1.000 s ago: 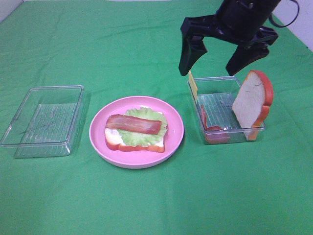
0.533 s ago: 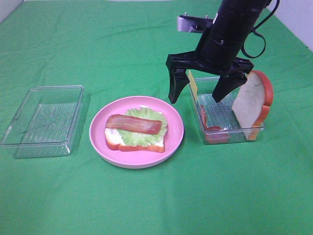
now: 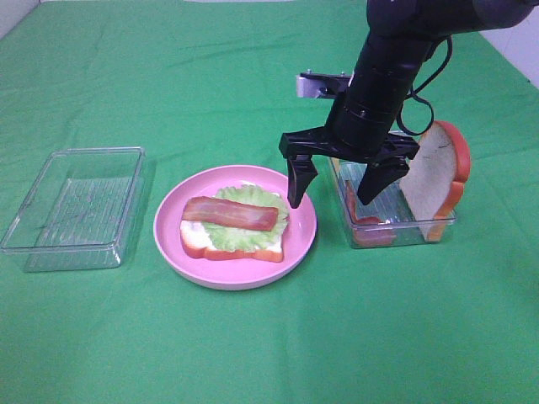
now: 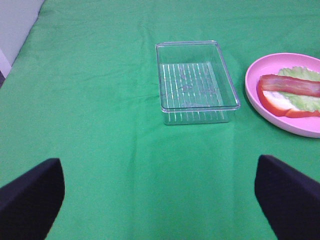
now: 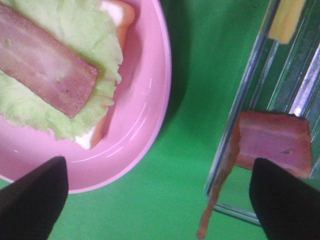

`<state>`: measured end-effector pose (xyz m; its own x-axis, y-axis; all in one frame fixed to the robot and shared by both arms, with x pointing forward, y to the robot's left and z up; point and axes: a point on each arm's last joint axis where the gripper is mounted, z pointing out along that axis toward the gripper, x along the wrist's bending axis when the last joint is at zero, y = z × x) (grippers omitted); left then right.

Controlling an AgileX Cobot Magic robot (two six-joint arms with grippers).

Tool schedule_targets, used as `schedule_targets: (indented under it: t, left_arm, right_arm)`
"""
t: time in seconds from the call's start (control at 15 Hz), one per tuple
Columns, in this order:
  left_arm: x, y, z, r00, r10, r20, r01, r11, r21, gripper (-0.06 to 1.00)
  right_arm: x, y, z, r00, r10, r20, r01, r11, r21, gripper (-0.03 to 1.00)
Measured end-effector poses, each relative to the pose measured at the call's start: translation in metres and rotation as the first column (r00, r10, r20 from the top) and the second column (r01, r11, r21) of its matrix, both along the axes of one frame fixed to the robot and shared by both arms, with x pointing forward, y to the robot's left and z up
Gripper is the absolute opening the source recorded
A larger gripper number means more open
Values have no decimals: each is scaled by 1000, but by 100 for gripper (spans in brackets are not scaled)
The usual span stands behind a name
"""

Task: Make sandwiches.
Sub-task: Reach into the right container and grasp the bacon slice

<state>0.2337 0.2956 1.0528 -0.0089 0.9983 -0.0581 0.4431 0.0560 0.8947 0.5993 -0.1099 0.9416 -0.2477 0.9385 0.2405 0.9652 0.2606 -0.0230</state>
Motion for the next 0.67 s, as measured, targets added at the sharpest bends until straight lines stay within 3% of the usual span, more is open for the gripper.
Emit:
schedule_targets:
  t: [0.13,0.27,0.67]
  left_arm:
    - [0,0,0,1000,0,0,0,1000,0,96]
    - [0,0,0,1000,0,0,0,1000,0,96]
    - [0,0,0,1000,0,0,0,1000,0,96]
  right_arm:
    - [0,0,-1,1000,0,-3,0,1000,-1,75]
    - [0,0,-2,1000,0,-3,0,1000,-1,66]
    - [1,-1,-2,1000,7,2,-7,1000,-15,65]
